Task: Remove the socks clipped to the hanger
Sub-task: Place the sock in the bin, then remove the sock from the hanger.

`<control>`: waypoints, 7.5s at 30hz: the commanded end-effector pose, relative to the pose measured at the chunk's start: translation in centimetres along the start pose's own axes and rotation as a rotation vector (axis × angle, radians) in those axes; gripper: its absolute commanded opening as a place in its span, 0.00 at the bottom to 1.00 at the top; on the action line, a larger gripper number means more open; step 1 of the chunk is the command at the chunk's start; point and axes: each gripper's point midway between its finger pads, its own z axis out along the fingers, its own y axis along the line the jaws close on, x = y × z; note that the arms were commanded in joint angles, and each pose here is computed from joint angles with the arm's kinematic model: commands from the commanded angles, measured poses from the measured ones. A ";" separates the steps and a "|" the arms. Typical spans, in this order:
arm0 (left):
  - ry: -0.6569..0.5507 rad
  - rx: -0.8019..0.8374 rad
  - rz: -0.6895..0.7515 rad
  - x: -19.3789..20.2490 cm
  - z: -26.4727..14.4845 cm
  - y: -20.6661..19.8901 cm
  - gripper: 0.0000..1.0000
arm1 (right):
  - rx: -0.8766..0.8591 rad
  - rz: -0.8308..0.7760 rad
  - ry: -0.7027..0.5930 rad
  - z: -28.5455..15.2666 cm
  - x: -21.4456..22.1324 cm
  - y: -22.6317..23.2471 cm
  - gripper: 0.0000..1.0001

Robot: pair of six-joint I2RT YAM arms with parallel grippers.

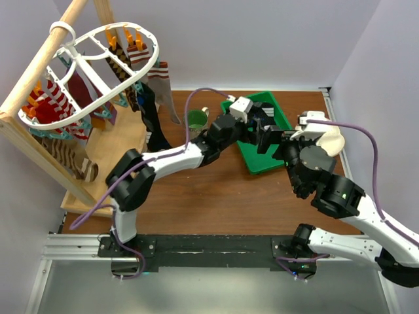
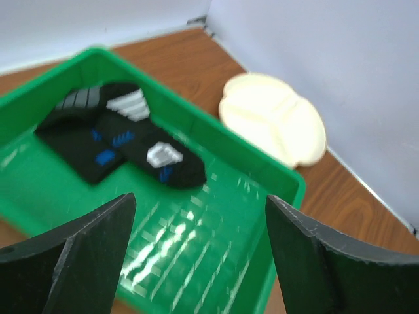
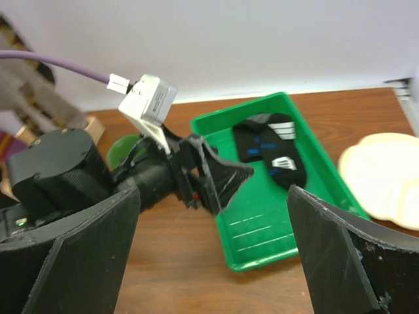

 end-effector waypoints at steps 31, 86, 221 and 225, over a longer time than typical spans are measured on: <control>0.174 -0.803 -0.477 10.9 -36.2 12.5 0.80 | -0.994 -0.115 0.094 9.5 10.8 33.3 0.91; -0.117 -0.368 -0.188 -0.9 -36.8 8.1 0.80 | -1.637 -0.234 0.287 -3.4 12.4 29.0 0.00; -0.386 -0.254 -0.165 -7.9 -35.9 7.3 0.00 | -1.813 0.406 0.162 3.3 -4.5 35.1 0.73; -0.351 -0.257 -0.158 -7.3 -35.8 7.3 0.00 | -1.871 0.483 0.188 2.5 -4.2 34.7 0.72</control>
